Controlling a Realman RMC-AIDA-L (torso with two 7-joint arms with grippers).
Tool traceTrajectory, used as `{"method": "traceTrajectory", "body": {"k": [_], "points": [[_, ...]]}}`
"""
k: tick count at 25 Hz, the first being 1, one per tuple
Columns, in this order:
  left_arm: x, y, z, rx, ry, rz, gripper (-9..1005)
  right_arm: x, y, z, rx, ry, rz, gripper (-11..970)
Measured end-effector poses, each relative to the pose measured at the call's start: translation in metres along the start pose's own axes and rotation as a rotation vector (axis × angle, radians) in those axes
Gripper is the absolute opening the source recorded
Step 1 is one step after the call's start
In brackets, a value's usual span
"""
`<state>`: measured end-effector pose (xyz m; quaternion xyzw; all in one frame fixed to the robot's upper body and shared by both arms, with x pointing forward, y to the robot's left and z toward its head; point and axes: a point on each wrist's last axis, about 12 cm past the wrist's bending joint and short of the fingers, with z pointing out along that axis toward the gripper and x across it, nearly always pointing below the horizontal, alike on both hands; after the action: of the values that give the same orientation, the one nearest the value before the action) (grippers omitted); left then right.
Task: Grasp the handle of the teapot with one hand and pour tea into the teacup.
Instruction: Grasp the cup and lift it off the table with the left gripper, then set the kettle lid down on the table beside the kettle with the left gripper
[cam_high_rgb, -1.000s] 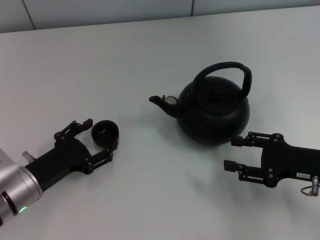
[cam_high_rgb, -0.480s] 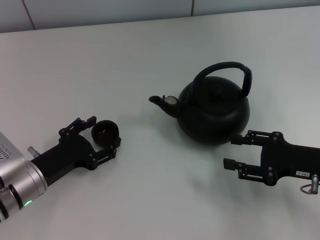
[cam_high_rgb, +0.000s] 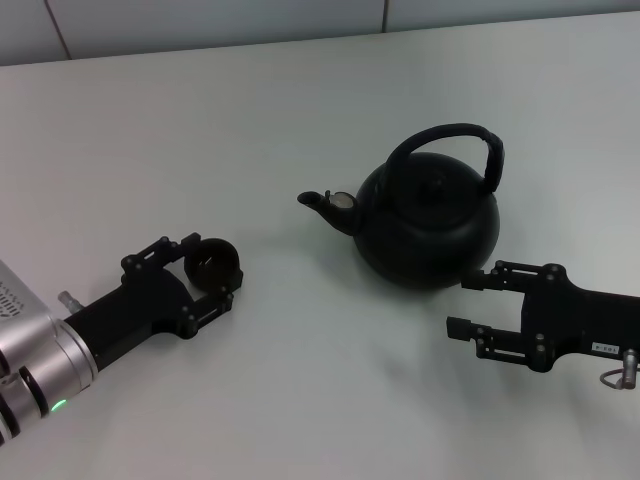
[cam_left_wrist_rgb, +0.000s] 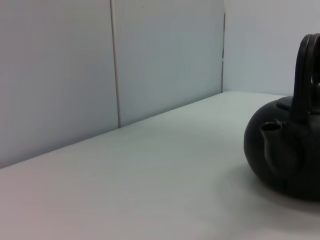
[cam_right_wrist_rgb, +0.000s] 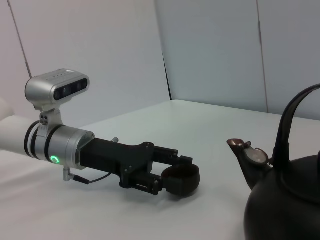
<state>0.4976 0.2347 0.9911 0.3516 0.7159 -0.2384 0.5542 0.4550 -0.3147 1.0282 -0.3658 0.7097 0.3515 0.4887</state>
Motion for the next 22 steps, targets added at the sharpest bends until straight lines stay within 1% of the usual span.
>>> {"method": "traceTrajectory", "body": {"k": [5,10,14,22], "points": [[-0.007,-0.002,0.006,0.032,-0.033,0.006,690,0.0,0.0,0.0,0.0,0.0,0.0,647],[-0.019,-0.008,0.025,0.085,-0.05,0.036,691,0.0,0.001,0.0,-0.003,0.0,0.0,649],[-0.026,-0.009,0.038,0.1,-0.044,0.052,693,0.0,0.001,0.0,-0.008,-0.004,0.001,649],[-0.028,-0.01,0.044,0.105,-0.024,0.065,695,0.0,0.001,0.0,-0.008,-0.008,0.0,649]]}}
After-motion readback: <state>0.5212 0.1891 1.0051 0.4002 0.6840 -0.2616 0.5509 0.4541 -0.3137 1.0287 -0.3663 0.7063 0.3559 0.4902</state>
